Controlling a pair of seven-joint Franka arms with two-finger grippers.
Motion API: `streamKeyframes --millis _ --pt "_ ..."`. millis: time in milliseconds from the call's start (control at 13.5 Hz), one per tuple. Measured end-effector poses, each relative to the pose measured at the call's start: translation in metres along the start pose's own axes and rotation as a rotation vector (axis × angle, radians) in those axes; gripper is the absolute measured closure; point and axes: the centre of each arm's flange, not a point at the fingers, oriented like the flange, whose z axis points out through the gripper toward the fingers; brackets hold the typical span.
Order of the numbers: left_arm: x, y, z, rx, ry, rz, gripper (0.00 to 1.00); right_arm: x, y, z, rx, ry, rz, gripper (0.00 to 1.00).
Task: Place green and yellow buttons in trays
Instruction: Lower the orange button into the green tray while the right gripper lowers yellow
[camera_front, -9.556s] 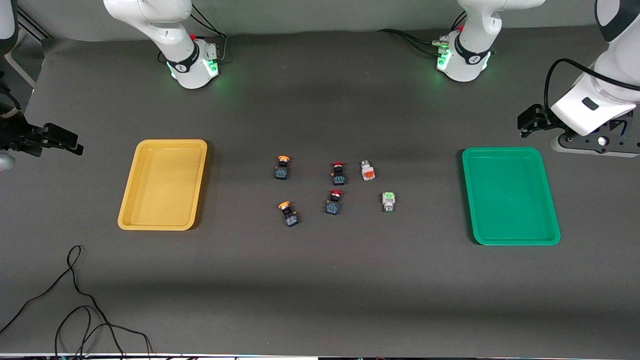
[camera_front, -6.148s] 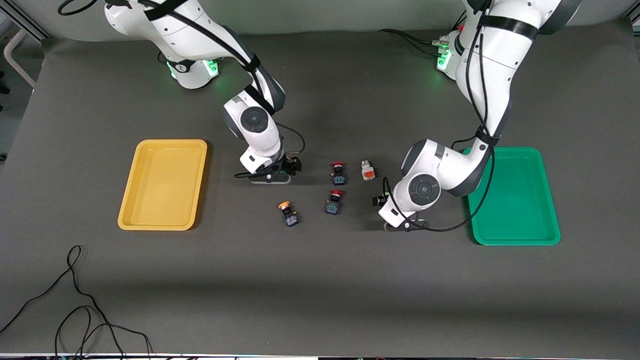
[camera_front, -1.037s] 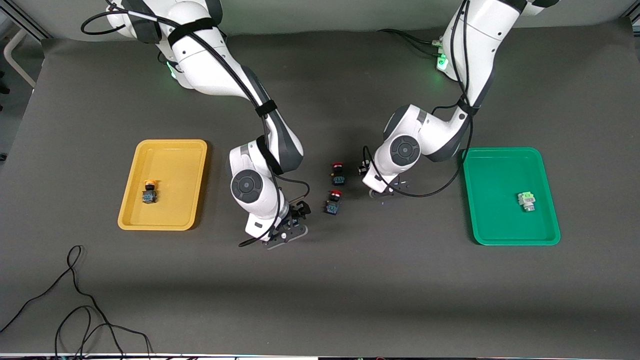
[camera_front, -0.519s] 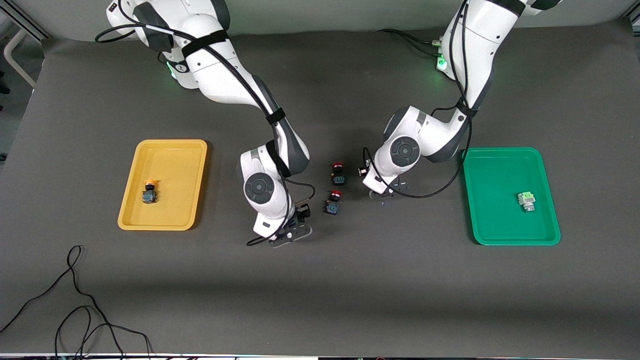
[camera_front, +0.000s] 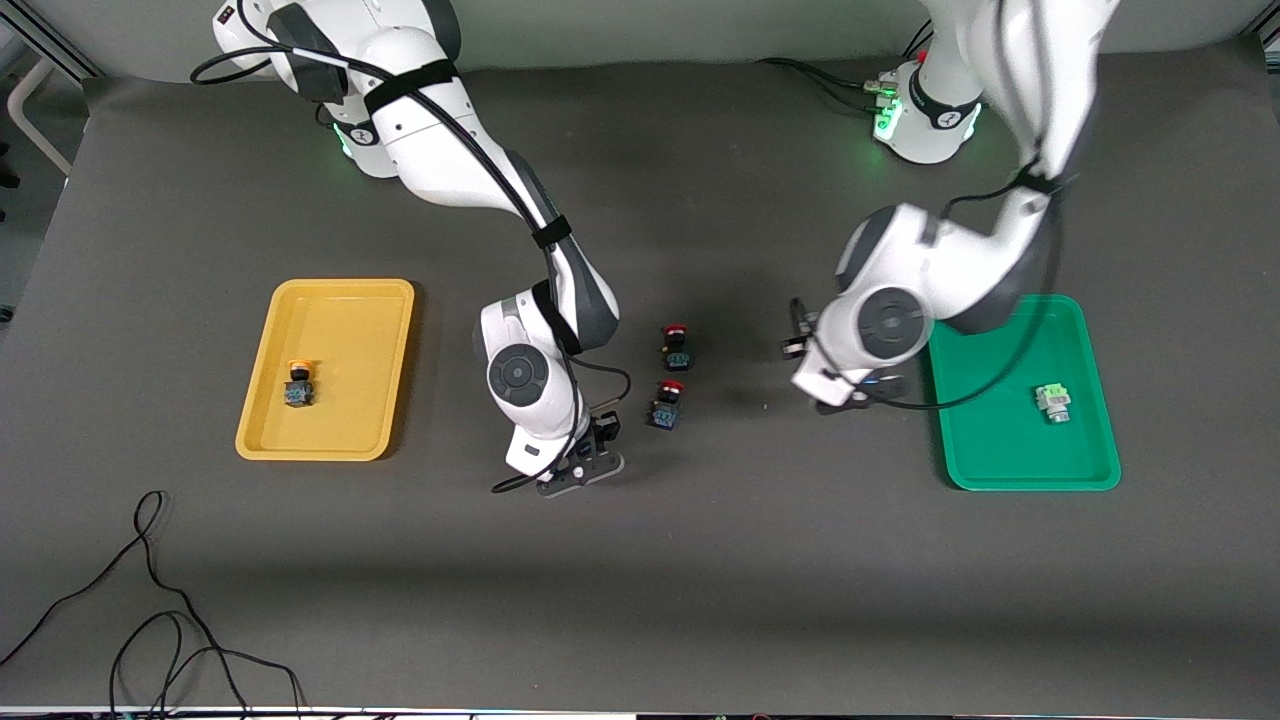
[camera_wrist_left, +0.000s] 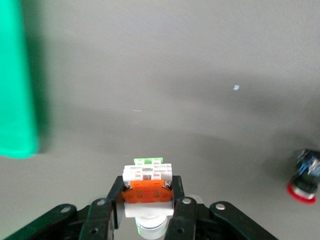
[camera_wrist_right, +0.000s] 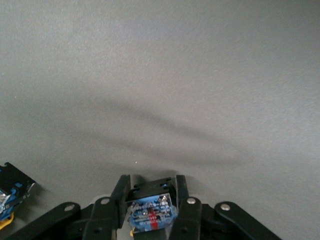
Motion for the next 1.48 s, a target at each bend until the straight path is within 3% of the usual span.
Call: streamKeyframes --millis 296,519,667,1037,1185,1481 --pt "0.049 -0.100 -0.033 -0.030 0.013 0.156 0.59 0.009 0.009 -0.054 0.011 -0.057 0.011 0.59" --pt "0.096 -0.199 -0.015 -0.073 0.029 0.258 0.59 0.014 0.021 -0.127 0.028 -0.095 0.027 0.59" --pt "0.119 -0.234 0.016 -0.074 0.074 0.304 0.59 0.012 0.044 -0.171 0.024 -0.115 0.054 0.59" --pt "0.129 -0.230 0.104 -0.097 0.124 0.344 0.59 -0.018 0.150 -0.203 -0.082 -0.185 0.180 0.59" --pt "0.128 -0.228 0.110 -0.098 0.124 0.349 0.59 -0.048 0.209 -0.198 -0.074 -0.217 0.253 0.59" --pt "0.128 -0.228 0.109 -0.096 0.130 0.350 0.59 -0.113 0.298 -0.170 -0.052 -0.194 0.266 0.59"
